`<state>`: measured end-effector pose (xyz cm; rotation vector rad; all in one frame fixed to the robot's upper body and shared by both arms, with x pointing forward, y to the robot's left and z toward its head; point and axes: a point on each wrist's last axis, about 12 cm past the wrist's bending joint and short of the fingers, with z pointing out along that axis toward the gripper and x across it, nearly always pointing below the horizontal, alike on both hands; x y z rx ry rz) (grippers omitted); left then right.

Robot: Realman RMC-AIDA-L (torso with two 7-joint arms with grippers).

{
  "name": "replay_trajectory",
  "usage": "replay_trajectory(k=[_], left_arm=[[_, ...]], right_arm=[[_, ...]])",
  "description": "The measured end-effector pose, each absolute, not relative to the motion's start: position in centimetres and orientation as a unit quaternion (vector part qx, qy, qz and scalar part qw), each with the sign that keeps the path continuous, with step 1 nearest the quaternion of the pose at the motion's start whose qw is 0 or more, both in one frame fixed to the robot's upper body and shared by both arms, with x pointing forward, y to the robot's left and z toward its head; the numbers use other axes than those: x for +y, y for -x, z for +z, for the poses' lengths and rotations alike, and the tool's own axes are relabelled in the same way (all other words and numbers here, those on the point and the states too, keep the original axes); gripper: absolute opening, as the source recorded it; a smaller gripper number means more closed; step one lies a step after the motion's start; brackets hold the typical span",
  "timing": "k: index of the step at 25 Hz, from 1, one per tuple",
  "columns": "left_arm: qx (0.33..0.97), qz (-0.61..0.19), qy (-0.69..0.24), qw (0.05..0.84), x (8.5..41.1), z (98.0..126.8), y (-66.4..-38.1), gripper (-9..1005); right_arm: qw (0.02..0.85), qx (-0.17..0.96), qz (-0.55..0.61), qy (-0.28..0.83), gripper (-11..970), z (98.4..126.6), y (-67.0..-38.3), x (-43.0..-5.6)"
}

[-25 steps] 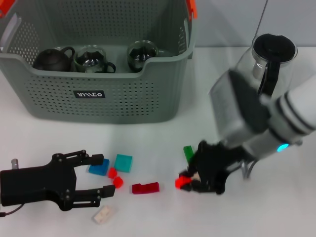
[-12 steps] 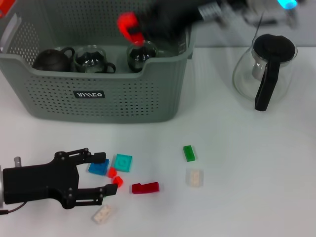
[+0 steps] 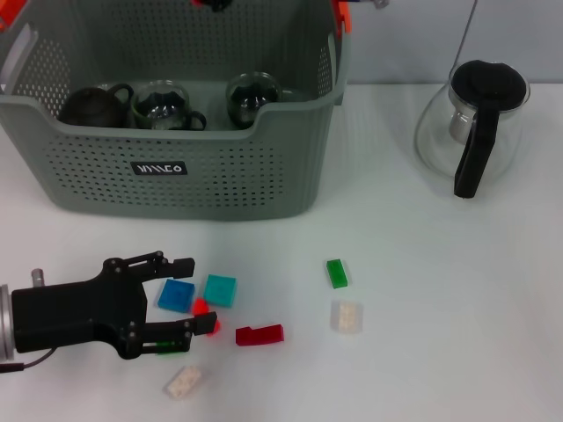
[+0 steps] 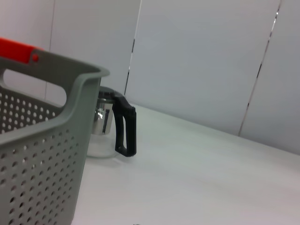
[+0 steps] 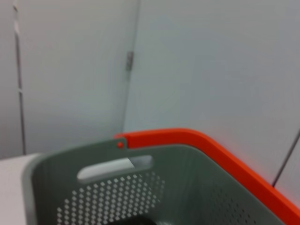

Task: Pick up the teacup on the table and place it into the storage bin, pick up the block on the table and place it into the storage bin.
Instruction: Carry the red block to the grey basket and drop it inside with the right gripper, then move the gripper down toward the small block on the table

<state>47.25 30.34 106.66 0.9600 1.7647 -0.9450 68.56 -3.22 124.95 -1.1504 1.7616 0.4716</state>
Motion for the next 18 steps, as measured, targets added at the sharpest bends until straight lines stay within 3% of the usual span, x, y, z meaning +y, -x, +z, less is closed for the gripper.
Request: replay_trajectory(k=[6, 13, 18], left_arm=[[0.71, -0.385, -0.386, 0.446, 30.3, 106.7, -47.2, 827], [0.709, -0.387, -0.386, 0.446, 30.2, 106.7, -47.2, 827], [0.707, -0.389, -0.387, 0.445, 30.3, 106.7, -47.2, 827]], right_arm=[[0.476, 0.726, 0.155, 0.471, 215, 122.9, -68.7, -2.6], [0.486, 0.714, 0.167, 0.476, 494, 123.5, -67.8, -3.9], [0.469, 0.68, 0.223, 0.518, 714, 125.2, -64.1, -7.7]])
